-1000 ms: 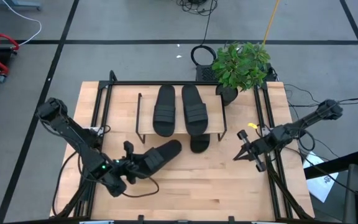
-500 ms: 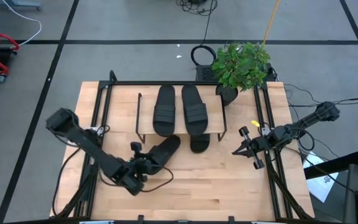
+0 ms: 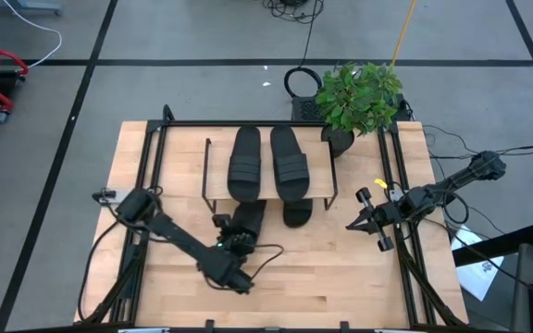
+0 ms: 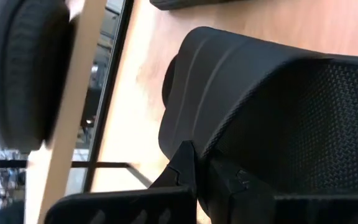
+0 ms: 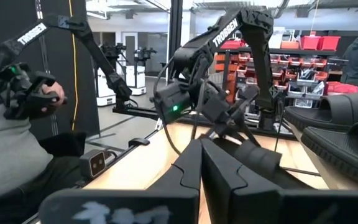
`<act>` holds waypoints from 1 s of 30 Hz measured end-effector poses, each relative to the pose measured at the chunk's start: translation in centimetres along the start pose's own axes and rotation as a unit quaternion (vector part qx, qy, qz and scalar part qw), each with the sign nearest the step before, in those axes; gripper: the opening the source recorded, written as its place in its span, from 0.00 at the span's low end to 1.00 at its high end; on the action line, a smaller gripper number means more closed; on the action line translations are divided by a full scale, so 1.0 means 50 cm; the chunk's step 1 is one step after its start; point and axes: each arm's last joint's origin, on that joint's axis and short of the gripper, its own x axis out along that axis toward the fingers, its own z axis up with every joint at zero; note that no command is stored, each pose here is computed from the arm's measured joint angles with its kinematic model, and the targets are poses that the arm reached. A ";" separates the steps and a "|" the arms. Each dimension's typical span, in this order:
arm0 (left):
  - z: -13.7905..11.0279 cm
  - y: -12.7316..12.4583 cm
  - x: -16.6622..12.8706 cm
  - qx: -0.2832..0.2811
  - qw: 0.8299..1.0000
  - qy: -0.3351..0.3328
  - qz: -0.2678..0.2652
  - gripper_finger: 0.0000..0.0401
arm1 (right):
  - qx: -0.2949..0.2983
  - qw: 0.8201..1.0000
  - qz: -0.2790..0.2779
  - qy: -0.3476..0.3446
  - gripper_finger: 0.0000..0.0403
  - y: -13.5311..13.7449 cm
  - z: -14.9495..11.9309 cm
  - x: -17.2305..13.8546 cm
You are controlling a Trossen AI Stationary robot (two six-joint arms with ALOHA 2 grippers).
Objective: Pick and place slides into the shelf
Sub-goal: Put the black slide under the shelf
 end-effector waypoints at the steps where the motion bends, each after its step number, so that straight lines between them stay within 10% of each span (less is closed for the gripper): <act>1: 0.008 -0.001 0.007 -0.009 1.000 0.005 0.003 0.00 | 0.000 1.000 0.000 -0.001 0.00 0.000 0.000 0.000; 15: 0.050 0.016 0.087 -0.142 0.987 0.071 -0.014 0.00 | 0.015 1.000 0.002 -0.007 0.00 0.000 0.003 0.000; 30: 0.058 -0.004 0.128 -0.132 0.986 0.091 -0.035 0.01 | 0.032 0.999 0.002 -0.003 0.00 0.000 0.001 0.000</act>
